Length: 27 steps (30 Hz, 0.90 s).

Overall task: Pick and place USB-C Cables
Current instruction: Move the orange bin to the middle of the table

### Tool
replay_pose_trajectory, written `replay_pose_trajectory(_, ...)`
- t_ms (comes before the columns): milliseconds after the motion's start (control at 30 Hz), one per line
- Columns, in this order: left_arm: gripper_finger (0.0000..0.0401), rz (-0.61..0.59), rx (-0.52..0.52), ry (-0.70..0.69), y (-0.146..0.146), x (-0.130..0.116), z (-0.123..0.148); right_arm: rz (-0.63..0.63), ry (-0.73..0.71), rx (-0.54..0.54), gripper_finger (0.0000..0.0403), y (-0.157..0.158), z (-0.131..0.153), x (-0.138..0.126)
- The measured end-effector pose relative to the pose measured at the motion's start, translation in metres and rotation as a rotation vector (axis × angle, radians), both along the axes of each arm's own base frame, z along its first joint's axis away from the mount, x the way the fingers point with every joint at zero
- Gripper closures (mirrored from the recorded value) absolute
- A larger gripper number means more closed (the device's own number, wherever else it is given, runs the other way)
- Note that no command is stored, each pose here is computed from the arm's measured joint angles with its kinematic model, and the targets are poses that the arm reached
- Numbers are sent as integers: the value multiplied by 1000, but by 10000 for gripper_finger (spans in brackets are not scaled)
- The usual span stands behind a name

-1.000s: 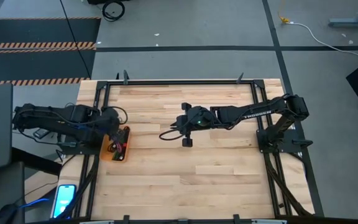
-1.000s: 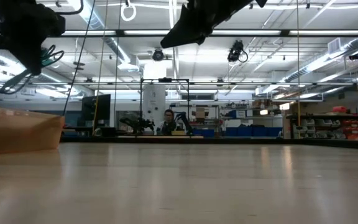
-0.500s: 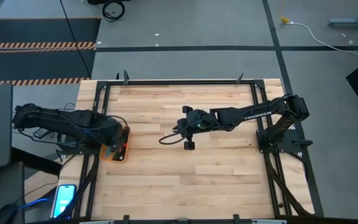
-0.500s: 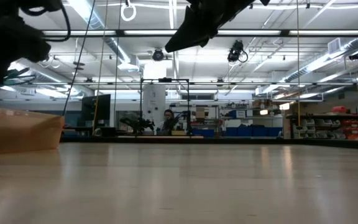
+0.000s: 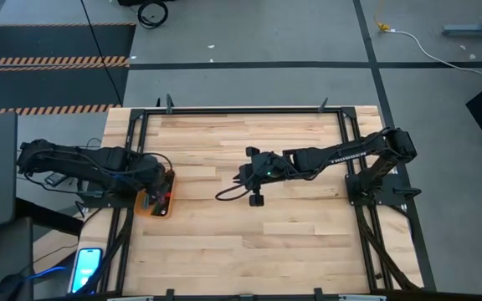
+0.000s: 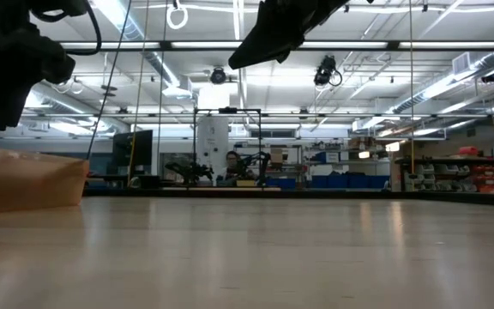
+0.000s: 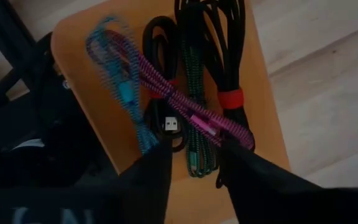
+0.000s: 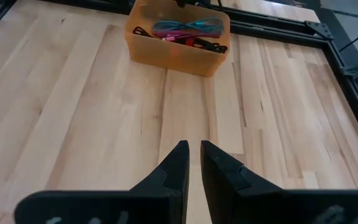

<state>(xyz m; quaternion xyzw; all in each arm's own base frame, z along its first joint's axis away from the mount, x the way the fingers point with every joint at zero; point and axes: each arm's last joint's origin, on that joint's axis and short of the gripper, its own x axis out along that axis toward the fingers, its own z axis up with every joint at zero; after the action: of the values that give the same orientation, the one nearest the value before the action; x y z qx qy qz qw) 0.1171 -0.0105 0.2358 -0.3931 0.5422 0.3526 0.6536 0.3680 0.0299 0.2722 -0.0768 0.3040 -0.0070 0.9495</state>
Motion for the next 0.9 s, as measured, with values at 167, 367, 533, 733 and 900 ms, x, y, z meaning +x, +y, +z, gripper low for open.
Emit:
replay_pose_trajectory(167, 224, -14, 36, -13, 1, 1, 0, 0, 0, 0, 357, 0, 0, 0)
replay_pose_trajectory(367, 218, -73, 91, -146, 1, 14, 3, -4, 7, 4, 357, 0, -1, 0)
replay_pose_trajectory(533, 227, -85, 74, -200, 0, 19, 5, -12, 13, 14, 357, 0, -1, -1)
replay_pose_trajectory(733, 229, -112, 105, -217, 0, 20, 6, -22, 12, 28, 357, 0, -1, -1)
replay_pose_trajectory(900, 229, -113, 90, -153, -2, 25, -10, -24, 11, 34, 357, 1, -1, -1)
